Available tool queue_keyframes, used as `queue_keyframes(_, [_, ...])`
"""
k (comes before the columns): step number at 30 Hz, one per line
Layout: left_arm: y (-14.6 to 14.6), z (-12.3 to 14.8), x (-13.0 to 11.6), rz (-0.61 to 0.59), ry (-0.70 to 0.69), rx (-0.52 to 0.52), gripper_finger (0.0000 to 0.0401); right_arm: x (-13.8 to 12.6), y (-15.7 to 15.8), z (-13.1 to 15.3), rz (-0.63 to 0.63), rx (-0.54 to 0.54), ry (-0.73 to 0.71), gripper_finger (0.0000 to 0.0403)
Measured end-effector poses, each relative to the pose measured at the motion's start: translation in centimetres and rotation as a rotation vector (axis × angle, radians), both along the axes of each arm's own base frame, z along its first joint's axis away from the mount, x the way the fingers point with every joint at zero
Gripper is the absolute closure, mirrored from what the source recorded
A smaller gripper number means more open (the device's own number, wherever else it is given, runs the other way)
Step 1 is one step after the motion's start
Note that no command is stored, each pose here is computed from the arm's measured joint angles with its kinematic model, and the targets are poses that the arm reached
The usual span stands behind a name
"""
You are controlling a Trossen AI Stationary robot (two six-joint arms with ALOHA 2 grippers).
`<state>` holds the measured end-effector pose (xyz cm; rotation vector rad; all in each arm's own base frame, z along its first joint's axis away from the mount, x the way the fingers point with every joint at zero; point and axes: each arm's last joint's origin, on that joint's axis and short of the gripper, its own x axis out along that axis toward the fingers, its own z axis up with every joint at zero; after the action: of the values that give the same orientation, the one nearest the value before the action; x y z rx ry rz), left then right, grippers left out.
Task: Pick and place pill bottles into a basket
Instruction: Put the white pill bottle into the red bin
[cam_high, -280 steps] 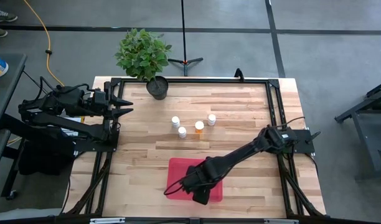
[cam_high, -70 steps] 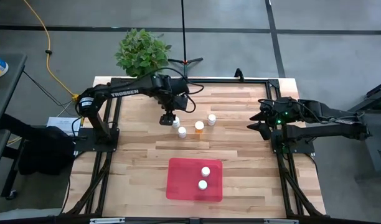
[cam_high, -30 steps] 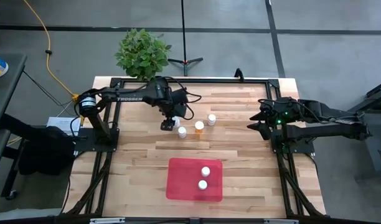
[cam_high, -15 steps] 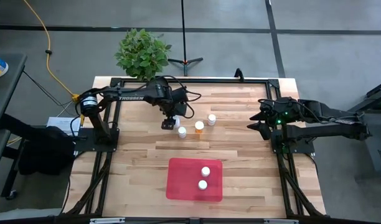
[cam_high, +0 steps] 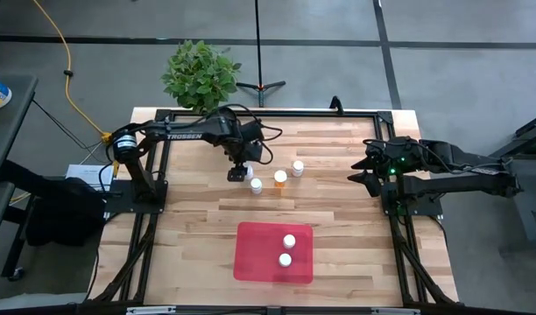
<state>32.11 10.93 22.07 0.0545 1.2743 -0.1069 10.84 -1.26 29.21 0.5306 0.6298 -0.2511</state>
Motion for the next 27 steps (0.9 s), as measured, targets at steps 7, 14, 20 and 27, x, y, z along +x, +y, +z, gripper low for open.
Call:
queue_keyframes(7, [0.0, -0.2, 0.0, 0.009, -0.007, 0.0, 0.0092, 0.0, 0.0, 0.0, 0.0, 0.0, 0.0, 0.0171])
queue_keyframes(14, [-0.1, -1.3, -0.4, 0.033, 0.016, -0.014, 0.0092, 0.0, 0.0, 0.0, 0.003, -0.003, 0.001, 0.0171])
queue_keyframes(20, [-0.1, -1.3, -0.2, 0.042, -0.001, -0.009, 0.0093, 0.0, 0.0, 0.0, 0.003, -0.003, 0.001, 0.0171])
queue_keyframes(27, [-0.1, -1.3, -0.2, 0.049, -0.01, -0.017, 0.0126, 0.0, 0.0, 0.0, 0.003, -0.003, 0.001, 0.0171])
